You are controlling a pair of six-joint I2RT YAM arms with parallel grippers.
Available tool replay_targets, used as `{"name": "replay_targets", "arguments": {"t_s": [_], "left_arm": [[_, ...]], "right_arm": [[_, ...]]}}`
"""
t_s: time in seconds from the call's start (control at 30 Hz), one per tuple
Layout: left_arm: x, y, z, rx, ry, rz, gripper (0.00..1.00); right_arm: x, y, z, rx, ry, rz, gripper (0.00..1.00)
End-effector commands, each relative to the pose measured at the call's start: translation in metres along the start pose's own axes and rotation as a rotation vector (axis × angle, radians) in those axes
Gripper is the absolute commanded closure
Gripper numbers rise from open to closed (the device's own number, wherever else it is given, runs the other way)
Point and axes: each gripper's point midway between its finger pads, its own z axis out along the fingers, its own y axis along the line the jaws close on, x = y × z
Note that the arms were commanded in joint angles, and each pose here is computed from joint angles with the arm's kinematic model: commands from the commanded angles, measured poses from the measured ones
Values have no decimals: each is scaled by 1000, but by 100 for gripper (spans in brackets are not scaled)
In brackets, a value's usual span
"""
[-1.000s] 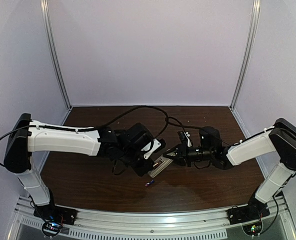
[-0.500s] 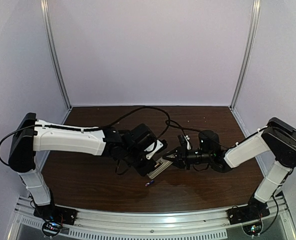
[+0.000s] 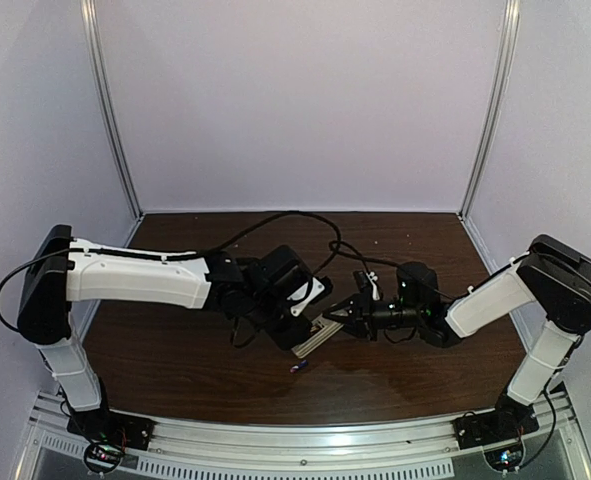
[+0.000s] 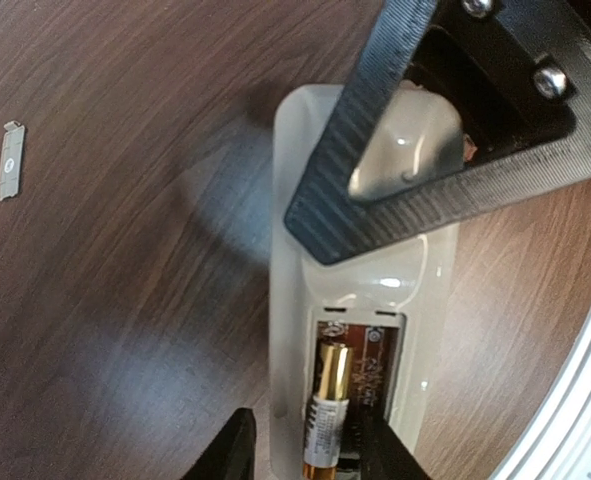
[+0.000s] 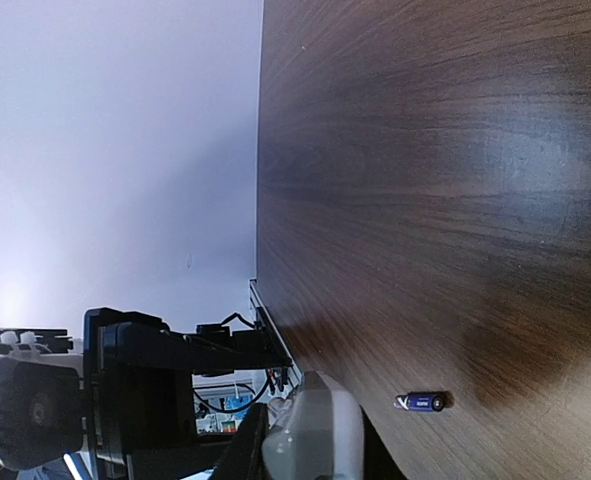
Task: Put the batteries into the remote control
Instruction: Place the battery in the battery compartment, then load the battery into the battery compartment.
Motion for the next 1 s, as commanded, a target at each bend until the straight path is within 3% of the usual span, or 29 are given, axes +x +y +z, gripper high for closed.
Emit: {"name": "replay_targets", "arguments": {"t_s": [0.0, 0.3, 0.57, 0.8, 0.97], "left_arm": [[-20, 0, -21, 26, -89, -6, 59], [-33, -12, -77, 162, -317, 72, 35], [-16, -22, -146, 217, -677, 384, 41], [19, -46, -139, 251, -634, 679, 48], [23, -62, -134, 283, -619, 801, 54]], "right_arm": [[4, 6, 1, -37, 12, -20, 100], [8, 11, 1, -54, 49, -24, 100], [24, 26, -1, -62, 173, -78, 100], [38, 39, -2, -66, 285, -105, 100], [50, 45, -2, -68, 370, -121, 100]]}}
